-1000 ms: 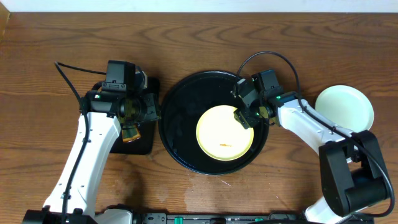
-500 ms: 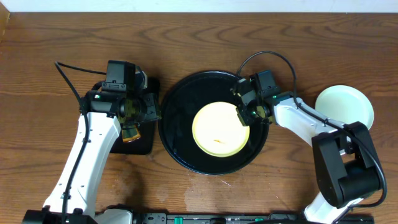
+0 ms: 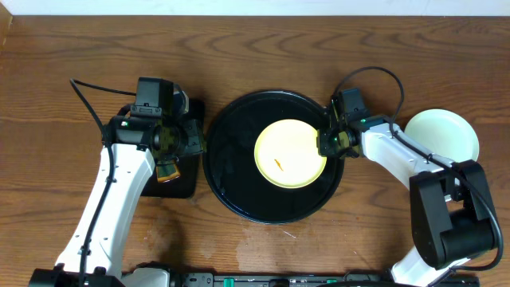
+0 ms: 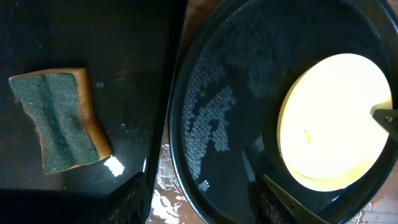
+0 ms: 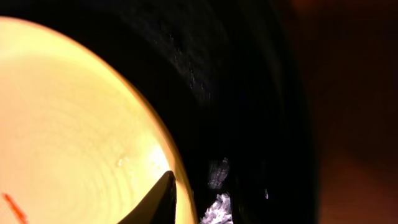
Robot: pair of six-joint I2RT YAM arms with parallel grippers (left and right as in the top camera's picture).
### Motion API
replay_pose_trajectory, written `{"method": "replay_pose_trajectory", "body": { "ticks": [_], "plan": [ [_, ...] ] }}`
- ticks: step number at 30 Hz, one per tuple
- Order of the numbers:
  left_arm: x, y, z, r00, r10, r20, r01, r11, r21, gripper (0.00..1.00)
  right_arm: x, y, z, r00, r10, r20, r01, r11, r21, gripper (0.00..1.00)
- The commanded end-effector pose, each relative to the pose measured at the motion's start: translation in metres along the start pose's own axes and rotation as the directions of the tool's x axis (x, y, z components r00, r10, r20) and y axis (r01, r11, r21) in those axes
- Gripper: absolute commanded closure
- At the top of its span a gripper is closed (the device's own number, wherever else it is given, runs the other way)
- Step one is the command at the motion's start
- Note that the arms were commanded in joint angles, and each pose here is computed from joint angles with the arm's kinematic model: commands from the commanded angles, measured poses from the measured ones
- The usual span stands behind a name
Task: Clean dirty plates on tray and stack at the side
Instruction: 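Grasp the sponge in the black tray with the left gripper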
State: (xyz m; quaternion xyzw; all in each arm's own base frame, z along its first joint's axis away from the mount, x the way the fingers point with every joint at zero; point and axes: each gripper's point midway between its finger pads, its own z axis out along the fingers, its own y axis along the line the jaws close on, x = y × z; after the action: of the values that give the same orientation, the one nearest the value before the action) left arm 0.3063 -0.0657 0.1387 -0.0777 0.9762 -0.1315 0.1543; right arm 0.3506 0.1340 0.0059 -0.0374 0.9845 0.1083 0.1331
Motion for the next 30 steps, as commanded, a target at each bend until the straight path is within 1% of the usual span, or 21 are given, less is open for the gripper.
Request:
{"method": "replay_pose_trajectory", "body": {
  "ticks": [1,4,7,11,13,14,17,19,21,24,30],
  "plan": [
    [0.001,0.006,0.002,1.000,0.017,0.000,-0.017,0.999,-0.035,0.45,-0.004,-0.008,0.003,0.966,-0.257,0.014,0.257,0.966,0.031,0.72],
    [0.000,0.008,0.002,1.000,0.020,0.003,-0.020,0.999,-0.045,0.45,-0.005,-0.004,0.004,0.953,-0.302,0.023,0.302,0.953,0.013,0.72],
    [-0.002,0.016,0.001,1.000,0.021,0.016,-0.019,0.995,-0.093,0.45,-0.002,0.002,0.008,0.952,-0.306,0.018,0.306,0.951,-0.030,0.71],
    [-0.005,0.024,0.001,0.999,0.021,0.027,-0.017,0.990,-0.141,0.45,-0.001,0.009,0.018,0.952,-0.305,0.021,0.306,0.948,-0.083,0.79],
    [-0.004,0.026,0.003,1.000,0.020,0.020,-0.017,0.989,-0.145,0.45,0.002,0.011,0.022,0.954,-0.299,0.011,0.299,0.949,-0.103,0.88],
    [-0.003,0.027,0.004,1.000,0.017,0.015,-0.015,0.988,-0.151,0.45,0.004,0.011,0.025,0.958,-0.286,0.001,0.285,0.953,-0.103,0.99],
    [-0.003,0.045,0.007,1.000,-0.023,0.017,0.026,0.969,-0.245,0.45,0.005,0.002,0.027,0.979,-0.202,-0.019,0.201,0.978,-0.057,0.99],
    [-0.007,0.063,0.008,0.995,-0.080,0.053,0.093,0.935,-0.343,0.45,0.004,-0.006,0.027,0.992,-0.128,-0.021,0.128,0.992,-0.009,0.99],
    [-0.010,0.075,0.011,0.990,-0.115,0.076,0.136,0.904,-0.406,0.45,0.005,-0.009,0.027,0.996,-0.084,-0.025,0.085,0.996,0.012,0.99],
    [-0.011,0.082,0.025,0.990,-0.130,0.058,0.142,0.889,-0.434,0.45,0.007,-0.010,0.027,0.997,-0.066,-0.033,0.067,0.998,0.016,0.99],
    [-0.004,0.108,0.064,0.981,-0.191,-0.031,0.152,0.860,-0.486,0.46,0.011,-0.011,0.027,0.997,-0.064,-0.049,0.065,0.998,0.018,0.99]
  ]
}}
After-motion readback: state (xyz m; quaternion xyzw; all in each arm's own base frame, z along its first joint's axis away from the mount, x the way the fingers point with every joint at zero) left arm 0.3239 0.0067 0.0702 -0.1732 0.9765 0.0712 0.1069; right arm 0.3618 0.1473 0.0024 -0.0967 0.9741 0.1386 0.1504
